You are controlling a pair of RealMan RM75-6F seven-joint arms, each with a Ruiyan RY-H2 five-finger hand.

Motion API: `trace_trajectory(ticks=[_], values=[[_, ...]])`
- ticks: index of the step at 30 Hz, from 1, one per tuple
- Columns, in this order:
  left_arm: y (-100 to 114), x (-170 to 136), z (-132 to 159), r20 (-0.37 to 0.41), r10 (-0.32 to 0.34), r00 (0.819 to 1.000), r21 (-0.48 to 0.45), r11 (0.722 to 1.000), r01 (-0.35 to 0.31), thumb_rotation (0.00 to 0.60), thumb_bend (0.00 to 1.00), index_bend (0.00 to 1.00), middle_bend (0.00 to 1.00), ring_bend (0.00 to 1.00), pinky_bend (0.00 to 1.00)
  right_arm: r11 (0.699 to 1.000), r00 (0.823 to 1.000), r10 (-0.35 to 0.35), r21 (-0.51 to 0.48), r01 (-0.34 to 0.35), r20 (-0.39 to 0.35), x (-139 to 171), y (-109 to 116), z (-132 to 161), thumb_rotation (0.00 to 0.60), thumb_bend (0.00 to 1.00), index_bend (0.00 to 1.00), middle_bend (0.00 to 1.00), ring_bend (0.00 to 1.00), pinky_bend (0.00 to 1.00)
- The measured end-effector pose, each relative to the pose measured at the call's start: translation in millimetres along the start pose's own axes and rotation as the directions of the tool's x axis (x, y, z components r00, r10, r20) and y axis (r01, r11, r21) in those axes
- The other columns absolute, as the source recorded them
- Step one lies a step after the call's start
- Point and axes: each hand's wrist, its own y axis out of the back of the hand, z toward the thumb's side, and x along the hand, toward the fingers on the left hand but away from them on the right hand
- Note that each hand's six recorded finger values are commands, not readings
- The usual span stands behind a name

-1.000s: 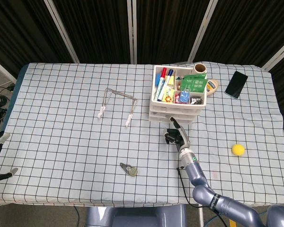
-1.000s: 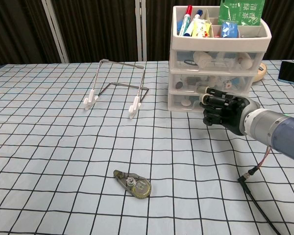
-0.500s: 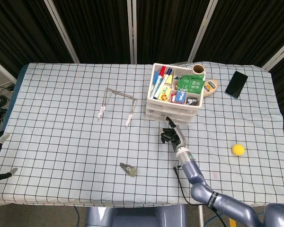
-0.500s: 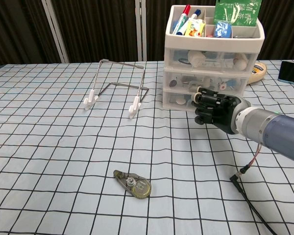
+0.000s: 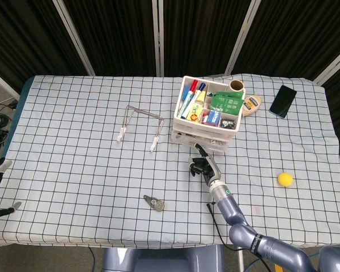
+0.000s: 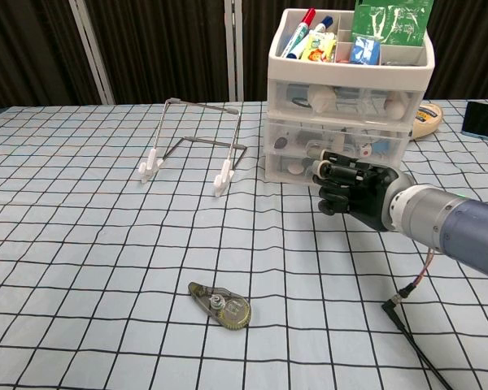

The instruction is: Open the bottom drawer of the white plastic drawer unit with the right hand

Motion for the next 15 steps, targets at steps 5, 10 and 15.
trace_trajectory(ticks=[5, 10, 15], values=[[-1, 0, 1, 0.001, -0.003, 1.0, 0.002, 1.0, 0.003, 0.6, 0.08, 0.0, 0.0, 0.0, 0.0, 1.0, 1.0, 0.022, -0.001, -0.022, 0.009, 9, -4, -6, 0.6, 0.51, 0.2, 0.9, 0.93, 0.8], [-1, -1, 1, 0.002, -0.006, 1.0, 0.003, 1.0, 0.006, 0.6, 0.08, 0.0, 0.0, 0.0, 0.0, 0.999, 0.999, 0.041, 0.004, -0.041, 0.016, 18, -5, -12, 0.6, 0.51, 0.2, 0.9, 0.93, 0.8], [0, -2, 2, 0.007, -0.001, 1.0, 0.002, 1.0, 0.001, 0.6, 0.08, 0.0, 0.0, 0.0, 0.0, 0.998, 0.998, 0.063, 0.02, -0.063, 0.022, 28, -8, -19, 0.6, 0.51, 0.2, 0.9, 0.93, 0.8]])
